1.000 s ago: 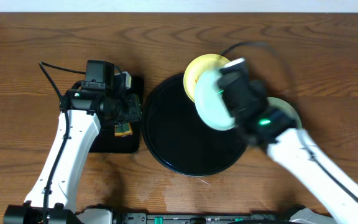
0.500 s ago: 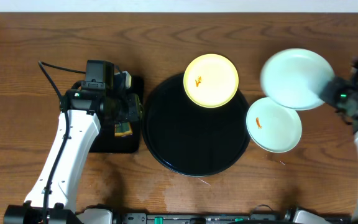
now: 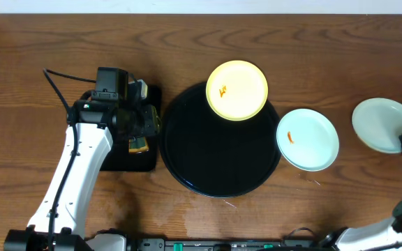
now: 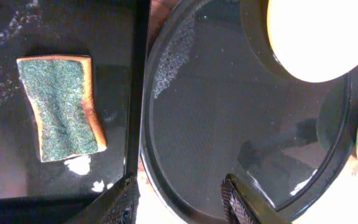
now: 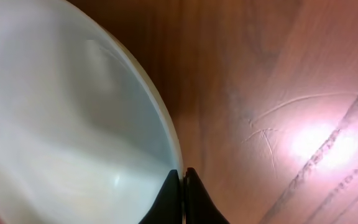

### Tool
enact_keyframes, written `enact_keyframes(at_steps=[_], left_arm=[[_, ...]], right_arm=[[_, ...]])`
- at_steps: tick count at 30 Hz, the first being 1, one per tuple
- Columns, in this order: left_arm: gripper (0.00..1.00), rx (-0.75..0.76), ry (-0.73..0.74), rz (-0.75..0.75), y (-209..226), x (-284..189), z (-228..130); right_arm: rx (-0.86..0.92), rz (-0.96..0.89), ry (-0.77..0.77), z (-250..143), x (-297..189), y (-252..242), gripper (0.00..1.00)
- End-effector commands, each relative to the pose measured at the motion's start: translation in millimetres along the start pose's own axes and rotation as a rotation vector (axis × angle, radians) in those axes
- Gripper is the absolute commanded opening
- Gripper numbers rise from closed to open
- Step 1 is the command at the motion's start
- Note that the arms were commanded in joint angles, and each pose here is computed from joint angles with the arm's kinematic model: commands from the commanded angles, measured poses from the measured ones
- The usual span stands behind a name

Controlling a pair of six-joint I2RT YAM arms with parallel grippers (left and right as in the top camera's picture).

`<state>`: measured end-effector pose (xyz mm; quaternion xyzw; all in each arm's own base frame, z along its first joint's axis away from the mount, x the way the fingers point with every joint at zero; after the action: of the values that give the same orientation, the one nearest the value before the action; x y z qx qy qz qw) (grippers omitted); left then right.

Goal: Clean dirty plates on tray and stack at the side

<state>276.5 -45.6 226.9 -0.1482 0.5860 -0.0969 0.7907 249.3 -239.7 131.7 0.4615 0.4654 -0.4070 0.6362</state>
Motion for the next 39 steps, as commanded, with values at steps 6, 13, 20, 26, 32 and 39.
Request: enact_keyframes(at_steps=[6, 13, 20, 26, 32, 39], left_arm=[[0.45, 0.009, -0.016, 0.004, -0.1, -4.6, 2.4], [0.45, 0.01, -0.018, 0.004, -0.1, -4.6, 2.6], [0.45, 0.013, -0.027, 0.002, -0.5, -4.6, 4.1], [0.46, 0.013, -0.028, 0.002, -0.5, -4.6, 4.2], [0.46, 0.012, -0.026, 0.002, -0.4, -4.6, 3.9], [0.46, 0.012, -0.025, 0.002, -0.4, -4.6, 3.7]], right_arm=[[-0.009, 0.145, 0.025, -1.0, -16.0, 11.6, 0.66], [-0.229, 0.3, 0.061, -30.1, -49.5, 41.7, 0.65], [-0.487, 0.059, 0.117, -105.0, -30.8, 70.4, 0.62], [-0.665, -0.064, -0.065, -143.0, -0.7, 79.3, 0.57], [-0.752, -0.014, -0.006, -169.3, 25.4, 63.7, 0.5], [-0.792, 0.104, 0.05, -175.8, 25.1, 66.6, 0.01]])
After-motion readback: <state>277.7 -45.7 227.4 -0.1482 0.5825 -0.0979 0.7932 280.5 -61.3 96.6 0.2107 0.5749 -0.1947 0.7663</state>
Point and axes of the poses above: each gripper's point midway between its finger pads, its own x axis out along the fingers, its own y axis along the line the jaws close on, z = x × y, the point moved 10 cm from there along -x, back along the fingers, and after that the axes turned 2 degrees about x, right-handed, at the moved point
